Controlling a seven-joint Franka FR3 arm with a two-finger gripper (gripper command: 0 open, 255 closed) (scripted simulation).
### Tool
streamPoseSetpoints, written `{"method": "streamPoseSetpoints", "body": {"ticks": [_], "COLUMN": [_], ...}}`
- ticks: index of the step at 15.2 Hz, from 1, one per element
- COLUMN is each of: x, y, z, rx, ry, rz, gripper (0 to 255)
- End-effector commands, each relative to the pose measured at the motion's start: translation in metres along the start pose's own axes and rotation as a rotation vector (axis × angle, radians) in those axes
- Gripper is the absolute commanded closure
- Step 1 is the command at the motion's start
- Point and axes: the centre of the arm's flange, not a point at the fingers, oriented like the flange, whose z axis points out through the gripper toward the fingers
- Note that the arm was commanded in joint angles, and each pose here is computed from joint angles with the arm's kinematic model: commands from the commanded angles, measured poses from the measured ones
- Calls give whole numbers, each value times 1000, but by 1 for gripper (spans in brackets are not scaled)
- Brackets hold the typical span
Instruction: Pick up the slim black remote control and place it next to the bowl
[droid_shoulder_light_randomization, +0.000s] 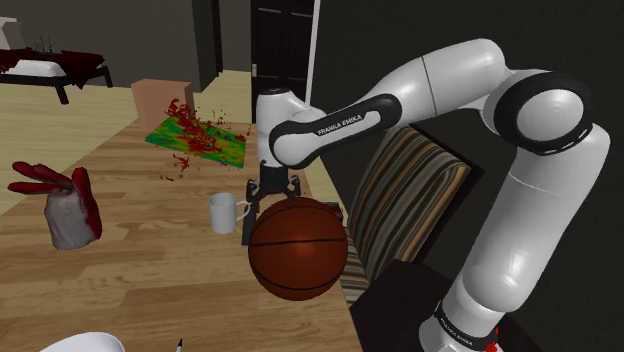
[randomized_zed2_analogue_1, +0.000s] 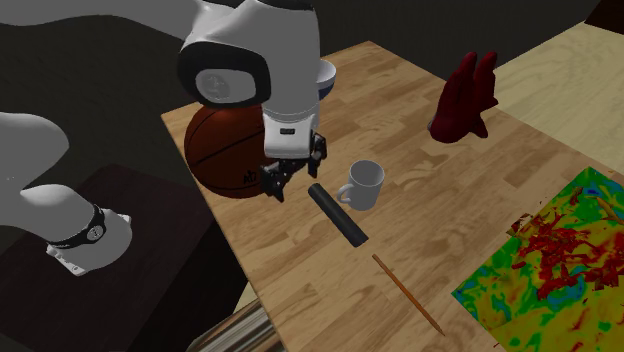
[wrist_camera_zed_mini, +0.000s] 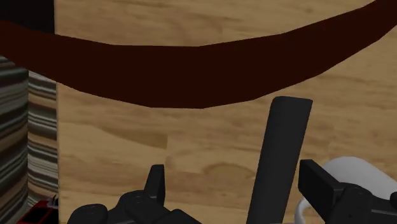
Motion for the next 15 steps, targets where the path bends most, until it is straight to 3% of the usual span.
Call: {"method": "streamPoseSetpoints", "body": {"ticks": [1,6,15], "x": [8,33,32], "y": [-20,-69,-71], "z": [17,56,98], "rx": [2,6,7], "ry": [-13,-45,-46], "rz": [30,96,98], "gripper": [0,0,0]}}
